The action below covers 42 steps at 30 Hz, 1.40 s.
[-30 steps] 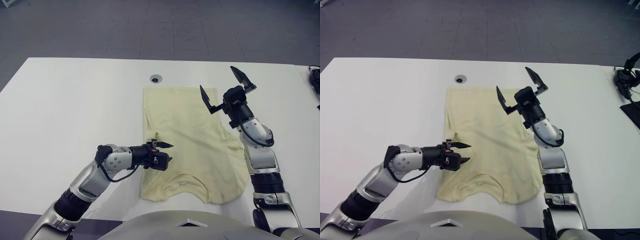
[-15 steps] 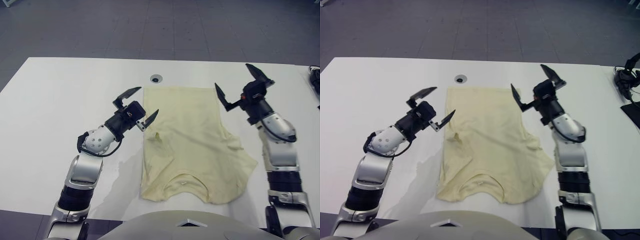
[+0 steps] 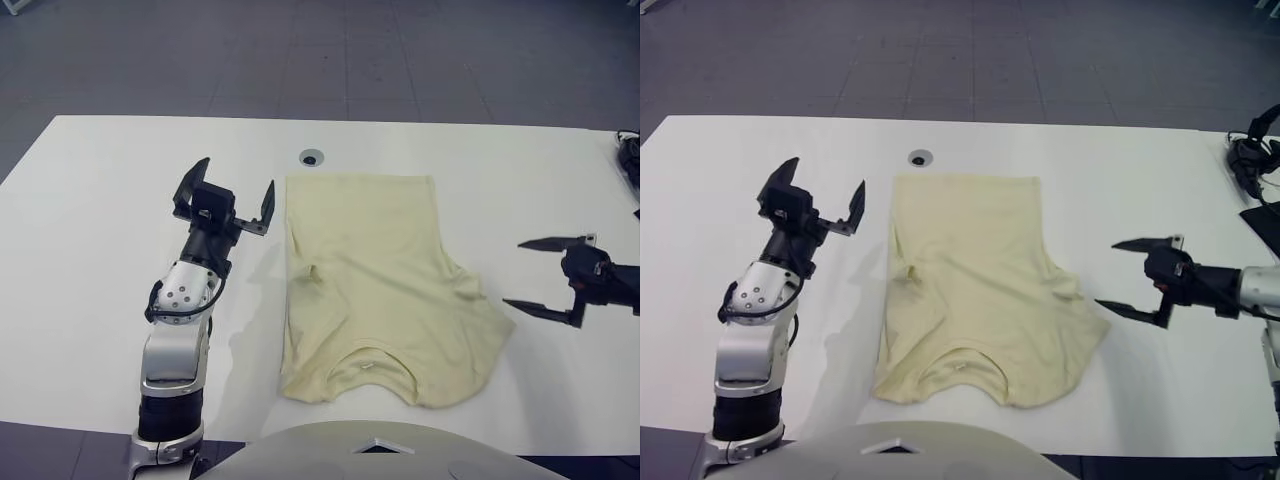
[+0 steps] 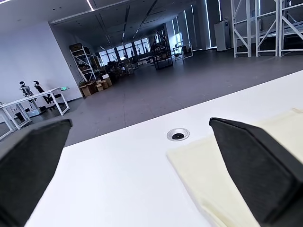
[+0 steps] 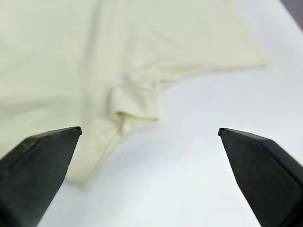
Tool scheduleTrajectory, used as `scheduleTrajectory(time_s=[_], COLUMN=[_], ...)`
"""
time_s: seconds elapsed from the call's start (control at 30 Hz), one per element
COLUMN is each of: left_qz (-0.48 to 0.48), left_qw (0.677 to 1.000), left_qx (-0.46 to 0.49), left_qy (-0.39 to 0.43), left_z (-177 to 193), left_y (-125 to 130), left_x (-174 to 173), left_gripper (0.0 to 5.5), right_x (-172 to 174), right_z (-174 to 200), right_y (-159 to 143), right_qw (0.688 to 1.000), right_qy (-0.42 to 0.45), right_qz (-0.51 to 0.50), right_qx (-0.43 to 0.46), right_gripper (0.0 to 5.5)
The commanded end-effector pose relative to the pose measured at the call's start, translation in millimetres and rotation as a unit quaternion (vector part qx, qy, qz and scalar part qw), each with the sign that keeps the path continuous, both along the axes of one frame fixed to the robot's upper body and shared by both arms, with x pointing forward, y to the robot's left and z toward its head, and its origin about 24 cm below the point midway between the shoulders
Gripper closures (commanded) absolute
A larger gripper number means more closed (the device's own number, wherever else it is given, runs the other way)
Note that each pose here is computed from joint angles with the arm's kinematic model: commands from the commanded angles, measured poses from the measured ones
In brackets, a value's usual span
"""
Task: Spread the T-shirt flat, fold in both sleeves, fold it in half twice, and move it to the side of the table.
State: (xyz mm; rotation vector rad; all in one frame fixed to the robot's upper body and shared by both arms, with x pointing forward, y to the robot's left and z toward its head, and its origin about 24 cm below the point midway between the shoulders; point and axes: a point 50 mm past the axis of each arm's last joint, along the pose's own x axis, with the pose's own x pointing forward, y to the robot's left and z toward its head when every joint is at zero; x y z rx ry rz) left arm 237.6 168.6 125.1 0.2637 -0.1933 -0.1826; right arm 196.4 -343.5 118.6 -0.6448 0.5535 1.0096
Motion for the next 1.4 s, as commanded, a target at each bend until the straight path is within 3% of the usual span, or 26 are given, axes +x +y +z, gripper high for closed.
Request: scheduleTrajectory(time_s=[0.03,0.4,1.4], left_qz=[0.010,0.009,-0.014], left_qw=[1.000,0.999,0.997], left_qx=[0.020,0.040,0.075], left_qy=[0.003,-0.003,-0.021], left_z=[-1,2,5], left_y=[3,7,0], left_x=[-5,-6,-5], left_gripper=[0.12,0.12,0.10], right_x=[-4,-10,-7], right_z=[-2,-36,-40], right_y=[-8,-2,11], right_qw=[0.999,0.990,0.989], right_qy=[0.036,0.085,0.082], right_qz=[0.017,0.058,0.091], right_qx=[-0.034,-0.093,-0.083], right_gripper=[0.10,0.10,5.03])
